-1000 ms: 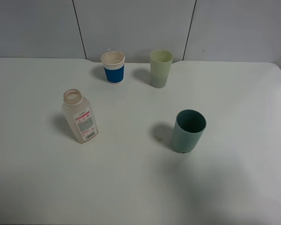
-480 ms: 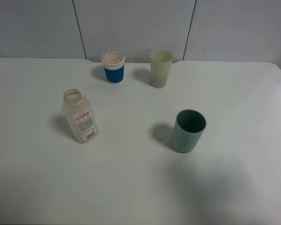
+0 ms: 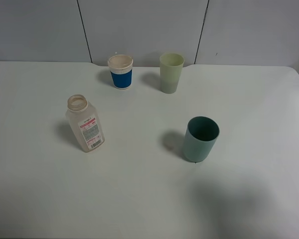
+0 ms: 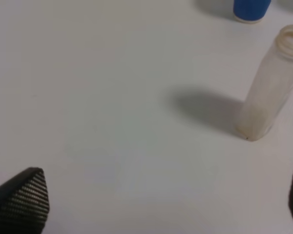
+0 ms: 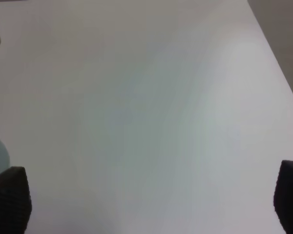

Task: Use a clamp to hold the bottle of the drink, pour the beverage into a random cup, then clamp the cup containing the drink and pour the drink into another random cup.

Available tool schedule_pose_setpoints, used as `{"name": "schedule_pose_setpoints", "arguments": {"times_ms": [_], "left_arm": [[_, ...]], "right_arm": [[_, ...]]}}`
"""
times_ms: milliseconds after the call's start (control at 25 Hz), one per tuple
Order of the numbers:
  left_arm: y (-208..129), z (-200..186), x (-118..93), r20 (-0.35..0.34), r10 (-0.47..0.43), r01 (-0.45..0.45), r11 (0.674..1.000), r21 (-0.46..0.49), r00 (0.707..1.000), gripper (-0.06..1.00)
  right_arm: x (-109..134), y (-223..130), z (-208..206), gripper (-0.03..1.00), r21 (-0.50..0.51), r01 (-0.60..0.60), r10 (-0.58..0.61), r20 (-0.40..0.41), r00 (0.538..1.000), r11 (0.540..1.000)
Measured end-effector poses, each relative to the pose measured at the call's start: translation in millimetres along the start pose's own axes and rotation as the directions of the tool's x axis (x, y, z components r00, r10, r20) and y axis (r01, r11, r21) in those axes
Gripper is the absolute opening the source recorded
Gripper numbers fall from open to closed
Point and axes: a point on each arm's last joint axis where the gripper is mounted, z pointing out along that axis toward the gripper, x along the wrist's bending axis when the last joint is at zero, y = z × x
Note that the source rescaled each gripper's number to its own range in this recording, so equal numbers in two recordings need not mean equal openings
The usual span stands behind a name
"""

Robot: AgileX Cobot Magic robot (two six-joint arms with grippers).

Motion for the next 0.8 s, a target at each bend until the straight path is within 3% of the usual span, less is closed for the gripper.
{"name": "schedule_pose_setpoints", "arguments": {"times_ms": [800], "left_arm": [[0.0, 0.0, 0.0, 0.000, 0.000, 0.000, 1.000, 0.000, 1.000, 1.00]], "right_arm": [[-0.2, -0.2, 0.2, 1.00, 0.001, -0.003, 0.003, 0.002, 1.000, 1.000]]}}
